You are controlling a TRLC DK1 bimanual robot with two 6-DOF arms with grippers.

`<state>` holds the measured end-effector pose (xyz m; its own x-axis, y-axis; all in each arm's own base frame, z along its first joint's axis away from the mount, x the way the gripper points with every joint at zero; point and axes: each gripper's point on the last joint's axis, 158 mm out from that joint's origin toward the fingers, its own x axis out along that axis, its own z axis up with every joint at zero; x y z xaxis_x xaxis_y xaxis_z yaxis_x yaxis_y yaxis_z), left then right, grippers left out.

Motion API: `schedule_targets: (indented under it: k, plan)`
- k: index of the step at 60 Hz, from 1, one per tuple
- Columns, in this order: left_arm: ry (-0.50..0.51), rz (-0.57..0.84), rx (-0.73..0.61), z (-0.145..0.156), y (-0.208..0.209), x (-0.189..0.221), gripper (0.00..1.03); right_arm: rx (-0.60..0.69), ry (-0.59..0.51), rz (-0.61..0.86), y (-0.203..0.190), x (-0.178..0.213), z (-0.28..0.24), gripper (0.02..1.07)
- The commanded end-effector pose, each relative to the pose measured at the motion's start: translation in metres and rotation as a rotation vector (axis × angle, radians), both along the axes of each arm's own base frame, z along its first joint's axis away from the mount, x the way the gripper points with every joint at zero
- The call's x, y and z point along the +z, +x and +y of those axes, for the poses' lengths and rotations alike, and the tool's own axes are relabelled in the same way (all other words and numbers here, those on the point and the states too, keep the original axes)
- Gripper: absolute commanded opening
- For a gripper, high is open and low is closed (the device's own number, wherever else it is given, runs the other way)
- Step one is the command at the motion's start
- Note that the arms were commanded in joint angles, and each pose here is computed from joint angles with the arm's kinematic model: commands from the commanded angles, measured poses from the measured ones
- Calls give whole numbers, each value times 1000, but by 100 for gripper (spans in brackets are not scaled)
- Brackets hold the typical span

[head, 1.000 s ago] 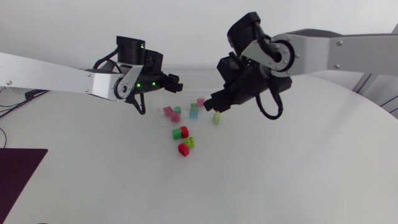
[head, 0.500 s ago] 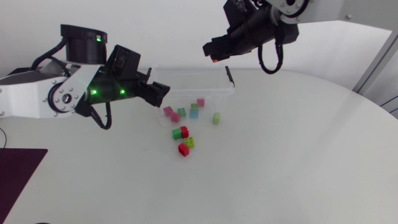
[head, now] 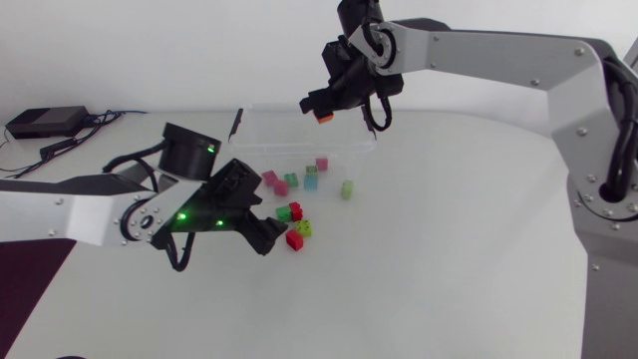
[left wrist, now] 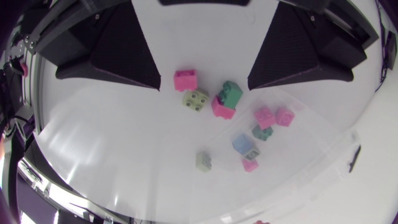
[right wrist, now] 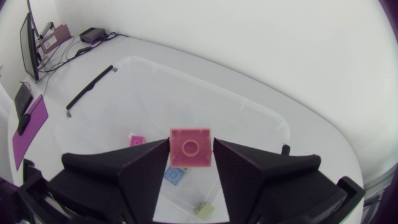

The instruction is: Pick up the duplo bricks and place them in the container

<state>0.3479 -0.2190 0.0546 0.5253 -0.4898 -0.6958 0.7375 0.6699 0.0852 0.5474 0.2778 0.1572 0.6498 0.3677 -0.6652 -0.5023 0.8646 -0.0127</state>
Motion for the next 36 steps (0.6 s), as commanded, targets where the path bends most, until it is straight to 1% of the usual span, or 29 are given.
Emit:
schedule_targets:
  k: [1, 4, 9, 20, 30, 36]
  plan:
    - [42, 56, -47, -7, -9, -31, 98, -10, -25, 3, 10, -10, -4, 95]
    - [60, 80, -65, -11, -11, -44, 97, -13, -26, 4, 10, -10, -5, 102]
    - [70, 95, -72, -16, -7, -53, 96, -16, -19, -1, 3, -1, -10, 102]
    - [70, 103, -81, -26, -1, -58, 96, -14, -1, -33, -23, 22, -22, 102]
    - [83, 128, -93, -36, 5, -73, 96, -11, 19, -70, -67, 45, -44, 102]
    - [87, 135, -93, -37, 8, -78, 93, -21, 35, -85, -94, 55, -64, 102]
